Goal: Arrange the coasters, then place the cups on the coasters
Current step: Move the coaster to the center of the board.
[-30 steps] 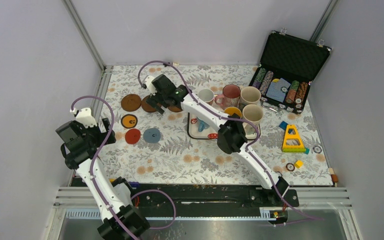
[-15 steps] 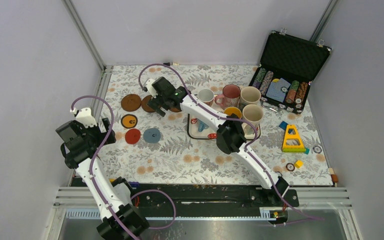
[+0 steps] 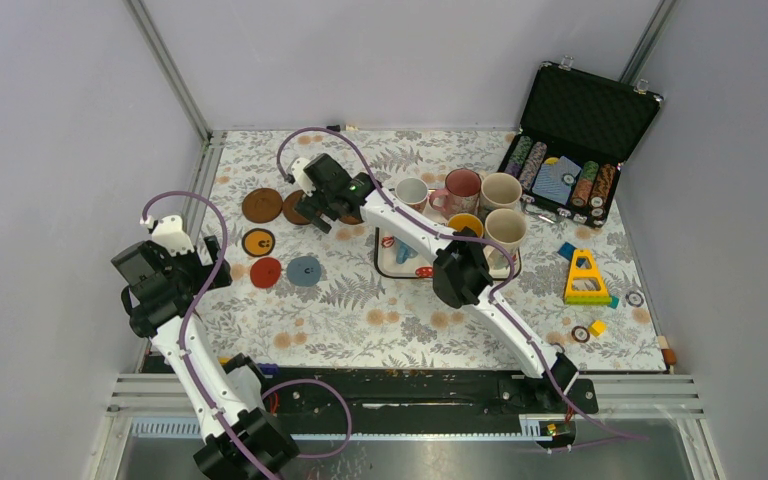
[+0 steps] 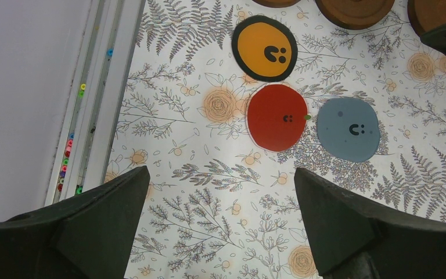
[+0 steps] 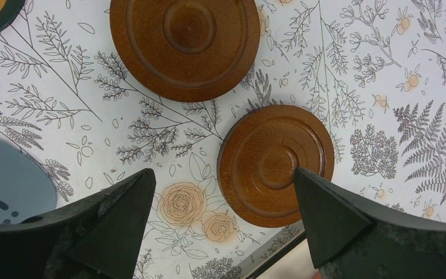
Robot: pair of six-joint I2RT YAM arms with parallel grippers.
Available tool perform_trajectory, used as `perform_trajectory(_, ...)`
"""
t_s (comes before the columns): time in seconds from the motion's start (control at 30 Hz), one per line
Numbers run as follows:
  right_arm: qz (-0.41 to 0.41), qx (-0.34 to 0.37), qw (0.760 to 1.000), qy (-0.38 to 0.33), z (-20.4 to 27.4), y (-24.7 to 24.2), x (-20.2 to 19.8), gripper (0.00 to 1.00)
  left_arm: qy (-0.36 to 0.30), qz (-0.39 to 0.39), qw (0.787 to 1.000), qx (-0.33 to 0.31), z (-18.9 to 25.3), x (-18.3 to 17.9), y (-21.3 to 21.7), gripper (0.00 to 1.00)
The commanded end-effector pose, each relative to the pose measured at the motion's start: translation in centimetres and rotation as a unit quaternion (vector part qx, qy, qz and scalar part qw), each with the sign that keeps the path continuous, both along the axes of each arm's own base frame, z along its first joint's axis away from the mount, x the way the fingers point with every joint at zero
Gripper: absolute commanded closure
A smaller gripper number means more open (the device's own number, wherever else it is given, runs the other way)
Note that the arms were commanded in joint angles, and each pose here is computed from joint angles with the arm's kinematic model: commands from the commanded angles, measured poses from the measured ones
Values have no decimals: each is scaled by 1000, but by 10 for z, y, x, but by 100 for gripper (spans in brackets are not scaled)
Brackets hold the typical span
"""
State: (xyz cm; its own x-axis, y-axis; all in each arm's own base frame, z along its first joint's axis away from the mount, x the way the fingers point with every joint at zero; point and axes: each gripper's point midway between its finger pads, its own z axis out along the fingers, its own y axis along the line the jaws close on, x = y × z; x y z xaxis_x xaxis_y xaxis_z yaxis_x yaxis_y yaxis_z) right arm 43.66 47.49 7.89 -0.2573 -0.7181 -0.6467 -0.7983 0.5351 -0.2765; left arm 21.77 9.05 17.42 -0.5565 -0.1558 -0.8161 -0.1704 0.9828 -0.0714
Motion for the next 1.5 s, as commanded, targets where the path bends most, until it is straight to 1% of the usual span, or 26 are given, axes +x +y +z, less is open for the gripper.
perform_trajectory(0.0,5,33,999,-29,41,10,2,4,-31,-9,999,11,13,8,2,2)
perform_trajectory(0.2,-2,47,998,-51,45,19,7,4,-32,-10,999,11,14,8,1,2)
perform_trajectory(0.4,0,31,990,-141,34,32,28,2,-30,-10,999,10,13,8,1,2)
perform_trajectory(0.57,24,26,978,-206,37,45,44,1,-30,-11,999,9,13,9,1,2)
perform_trajectory(0.73,69,15,969,-235,31,60,47,0,-30,-12,999,8,12,9,1,2)
perform_trajectory(0.83,125,-14,962,-241,15,67,40,0,-30,-13,999,8,12,9,1,2)
perform_trajectory(0.97,191,-70,943,-263,-7,69,34,0,-31,-12,999,9,13,9,1,2)
perform_trajectory(1.07,228,-113,930,-263,-22,64,32,0,-30,-12,999,8,13,9,1,2)
perform_trajectory(1.13,242,-125,926,-261,-25,60,32,0,-31,-14,999,8,13,9,0,2)
perform_trajectory(1.27,258,-128,925,-248,-25,57,30,0,-31,-14,999,8,13,9,0,2)
perform_trajectory(1.47,259,-152,921,-246,-28,47,35,0,-31,-13,999,9,13,9,0,2)
